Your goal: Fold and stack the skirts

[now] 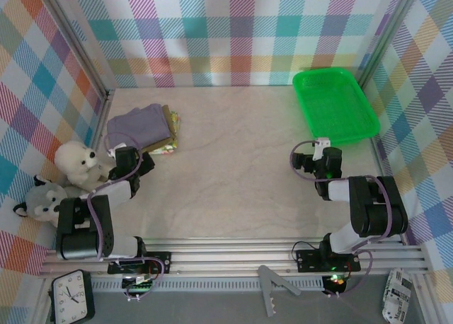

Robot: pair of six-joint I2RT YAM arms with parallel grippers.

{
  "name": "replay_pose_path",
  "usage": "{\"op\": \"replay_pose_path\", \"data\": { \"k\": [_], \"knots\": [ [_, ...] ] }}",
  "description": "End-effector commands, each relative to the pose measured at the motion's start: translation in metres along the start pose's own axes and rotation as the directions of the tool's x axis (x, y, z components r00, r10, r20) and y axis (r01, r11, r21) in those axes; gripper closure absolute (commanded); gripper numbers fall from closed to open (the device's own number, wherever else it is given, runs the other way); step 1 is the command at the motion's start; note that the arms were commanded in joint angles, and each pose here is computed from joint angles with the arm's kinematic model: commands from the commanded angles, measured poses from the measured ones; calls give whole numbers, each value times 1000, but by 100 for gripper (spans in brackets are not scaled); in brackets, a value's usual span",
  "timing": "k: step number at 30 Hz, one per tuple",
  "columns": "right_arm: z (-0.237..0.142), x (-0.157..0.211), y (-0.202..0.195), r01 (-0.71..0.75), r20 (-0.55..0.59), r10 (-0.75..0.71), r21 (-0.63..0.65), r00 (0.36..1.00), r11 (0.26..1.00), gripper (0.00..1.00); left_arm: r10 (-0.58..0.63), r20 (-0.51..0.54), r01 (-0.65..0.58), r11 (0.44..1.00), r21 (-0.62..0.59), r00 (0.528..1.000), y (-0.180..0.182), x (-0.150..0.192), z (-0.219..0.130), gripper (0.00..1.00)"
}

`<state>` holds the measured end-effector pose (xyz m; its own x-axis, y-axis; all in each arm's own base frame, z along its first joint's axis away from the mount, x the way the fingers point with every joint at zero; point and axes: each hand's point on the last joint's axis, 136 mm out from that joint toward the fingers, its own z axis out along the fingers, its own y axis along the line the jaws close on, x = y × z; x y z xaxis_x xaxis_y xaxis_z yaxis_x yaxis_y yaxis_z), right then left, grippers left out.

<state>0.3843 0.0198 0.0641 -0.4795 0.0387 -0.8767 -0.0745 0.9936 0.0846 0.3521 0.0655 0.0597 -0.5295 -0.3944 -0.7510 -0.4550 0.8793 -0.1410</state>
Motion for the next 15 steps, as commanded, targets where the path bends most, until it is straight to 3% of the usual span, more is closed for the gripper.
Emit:
{"op": "replay_pose_path", "data": {
  "k": [1,9,14,15],
  "knots": [
    [0,-30,5,13,109,-9,-35,994,999,1,47,136,-62,992,111,990,-31,-34,2,0],
    [-1,-30,5,15,109,-11,-34,994,999,1,120,234,-172,961,216,965,-61,-32,-3,0],
    [-1,-30,5,13,108,-9,-35,994,999,1,204,268,-266,938,223,942,-77,-20,-2,0],
    [-1,-30,5,14,109,-10,-35,994,999,1,219,313,-295,931,217,924,-83,-16,1,0]
  ]
}}
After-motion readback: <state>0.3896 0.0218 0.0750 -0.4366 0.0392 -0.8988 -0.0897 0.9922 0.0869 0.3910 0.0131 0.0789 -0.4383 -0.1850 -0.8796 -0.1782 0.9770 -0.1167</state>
